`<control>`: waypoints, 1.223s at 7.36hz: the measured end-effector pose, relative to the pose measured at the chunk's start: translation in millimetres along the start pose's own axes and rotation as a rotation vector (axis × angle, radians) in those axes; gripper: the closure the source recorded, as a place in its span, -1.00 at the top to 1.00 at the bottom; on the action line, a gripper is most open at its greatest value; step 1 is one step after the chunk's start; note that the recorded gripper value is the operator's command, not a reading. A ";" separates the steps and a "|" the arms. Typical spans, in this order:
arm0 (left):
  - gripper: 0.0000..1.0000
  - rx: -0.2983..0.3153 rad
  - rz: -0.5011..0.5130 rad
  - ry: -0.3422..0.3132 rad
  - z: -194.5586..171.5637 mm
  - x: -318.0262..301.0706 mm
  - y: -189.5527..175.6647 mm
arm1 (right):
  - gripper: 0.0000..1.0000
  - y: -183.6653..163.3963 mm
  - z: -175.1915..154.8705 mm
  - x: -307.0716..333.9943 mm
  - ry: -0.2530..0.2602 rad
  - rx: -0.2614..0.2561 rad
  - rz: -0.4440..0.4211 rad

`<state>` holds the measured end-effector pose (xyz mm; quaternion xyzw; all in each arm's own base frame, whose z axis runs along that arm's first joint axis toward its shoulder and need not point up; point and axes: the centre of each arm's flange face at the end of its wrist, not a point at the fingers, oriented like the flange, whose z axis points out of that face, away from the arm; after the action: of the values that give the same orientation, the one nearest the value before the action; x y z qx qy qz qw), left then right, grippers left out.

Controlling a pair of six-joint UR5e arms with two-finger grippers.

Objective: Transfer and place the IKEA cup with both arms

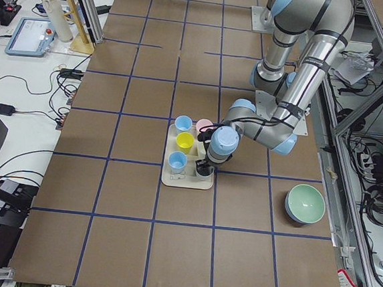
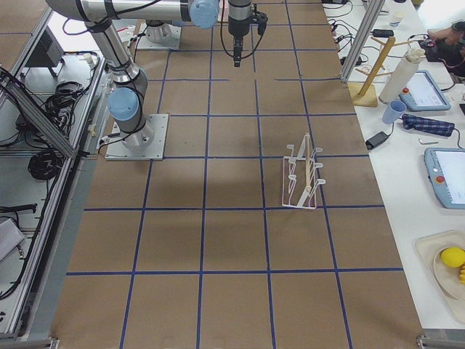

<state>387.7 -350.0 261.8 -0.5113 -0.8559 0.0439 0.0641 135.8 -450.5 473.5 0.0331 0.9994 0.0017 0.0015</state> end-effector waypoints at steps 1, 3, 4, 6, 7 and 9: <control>1.00 -0.001 -0.079 -0.001 -14.3 0.4 -2.9 | 1.00 -0.1 -0.1 -0.1 -0.001 0.001 0.000; 1.00 0.003 -0.280 0.009 -49.8 1.7 -21.0 | 1.00 0.0 -0.3 -0.9 -0.003 0.002 0.000; 1.00 0.002 -0.393 0.020 -67.7 1.8 -41.4 | 1.00 0.2 -0.6 -1.4 -0.005 0.004 -0.001; 1.00 -0.016 -0.555 0.030 -96.3 0.9 -111.5 | 1.00 1.3 -1.3 -2.3 -0.002 0.005 -0.003; 1.00 -0.028 -0.615 0.026 -109.7 2.6 -157.6 | 1.00 1.7 -1.9 -2.5 -0.002 0.006 -0.003; 1.00 -0.049 -0.701 0.012 -132.6 16.9 -250.2 | 1.00 1.8 -2.4 -2.7 -0.005 0.008 -0.002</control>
<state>182.6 -452.3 429.1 -0.1881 -0.9798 -0.0044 0.0682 138.6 -449.0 475.9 0.0320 0.9995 -0.0026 0.0037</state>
